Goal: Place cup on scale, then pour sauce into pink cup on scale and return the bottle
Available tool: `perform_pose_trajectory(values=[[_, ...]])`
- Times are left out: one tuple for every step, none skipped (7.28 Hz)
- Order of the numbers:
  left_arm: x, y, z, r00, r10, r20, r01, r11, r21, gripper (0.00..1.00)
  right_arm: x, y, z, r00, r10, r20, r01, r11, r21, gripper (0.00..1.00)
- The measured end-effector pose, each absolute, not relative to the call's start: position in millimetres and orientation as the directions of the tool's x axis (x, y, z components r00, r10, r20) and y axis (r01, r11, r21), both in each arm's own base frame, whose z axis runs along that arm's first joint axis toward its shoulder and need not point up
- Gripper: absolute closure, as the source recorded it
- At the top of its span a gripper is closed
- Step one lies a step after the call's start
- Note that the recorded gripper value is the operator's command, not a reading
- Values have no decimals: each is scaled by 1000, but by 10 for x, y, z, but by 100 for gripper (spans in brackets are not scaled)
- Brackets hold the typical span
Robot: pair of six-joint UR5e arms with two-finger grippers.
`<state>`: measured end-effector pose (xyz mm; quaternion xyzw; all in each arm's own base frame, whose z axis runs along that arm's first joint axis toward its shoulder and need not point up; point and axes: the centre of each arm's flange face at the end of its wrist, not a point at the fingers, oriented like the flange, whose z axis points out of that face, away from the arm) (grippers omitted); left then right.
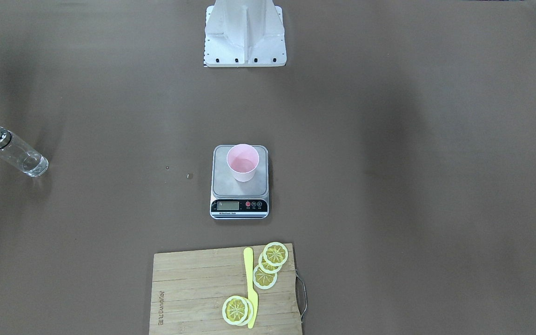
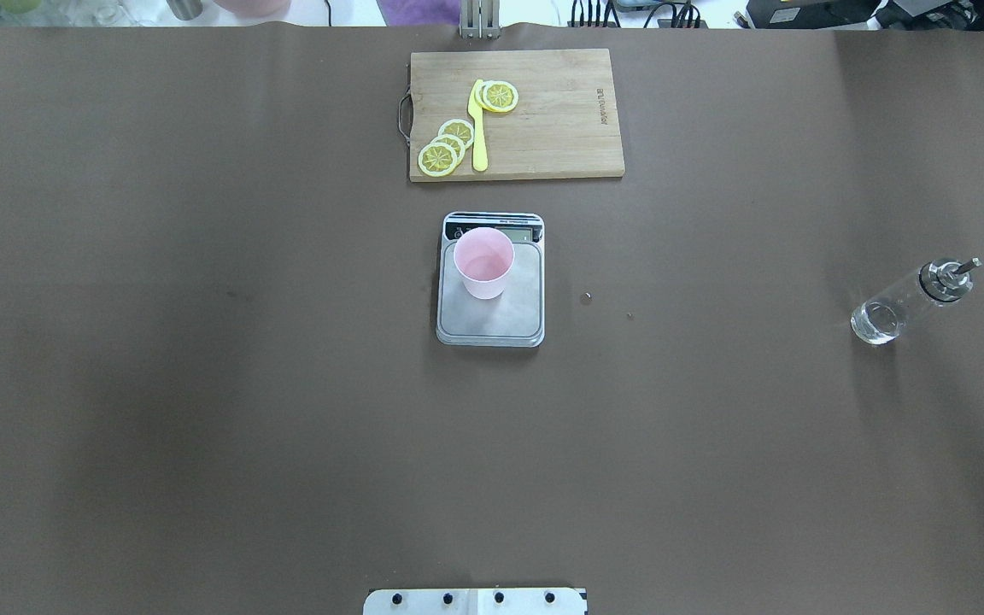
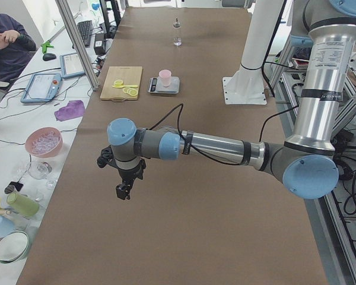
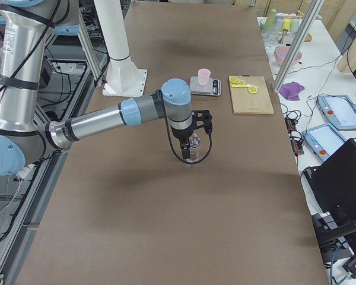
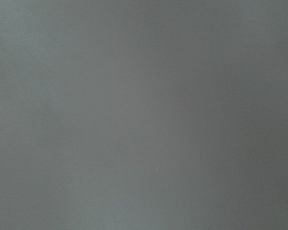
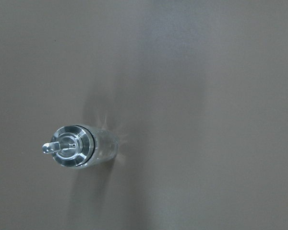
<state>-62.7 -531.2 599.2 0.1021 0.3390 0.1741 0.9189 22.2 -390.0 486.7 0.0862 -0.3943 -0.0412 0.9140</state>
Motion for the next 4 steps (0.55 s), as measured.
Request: perform_pose_trajectory(values=[[-651, -5211, 5965, 701, 403, -588, -252, 912, 324, 2, 159, -3780, 4868, 683, -129, 719, -3, 984, 180, 0], [-655, -5168, 5934, 698, 411, -587, -253, 908, 335, 2, 53, -3645, 4906, 682, -114, 723, -25, 984, 179, 0], [-654, -5155, 5911, 697, 414, -586, -253, 906, 340, 2, -82, -3521, 4950, 684, -93, 723, -56, 982, 178, 0], [-651, -5154, 5891, 696, 417, -585, -253, 904, 344, 2, -253, -3450, 4964, 690, -67, 721, -83, 982, 171, 0]])
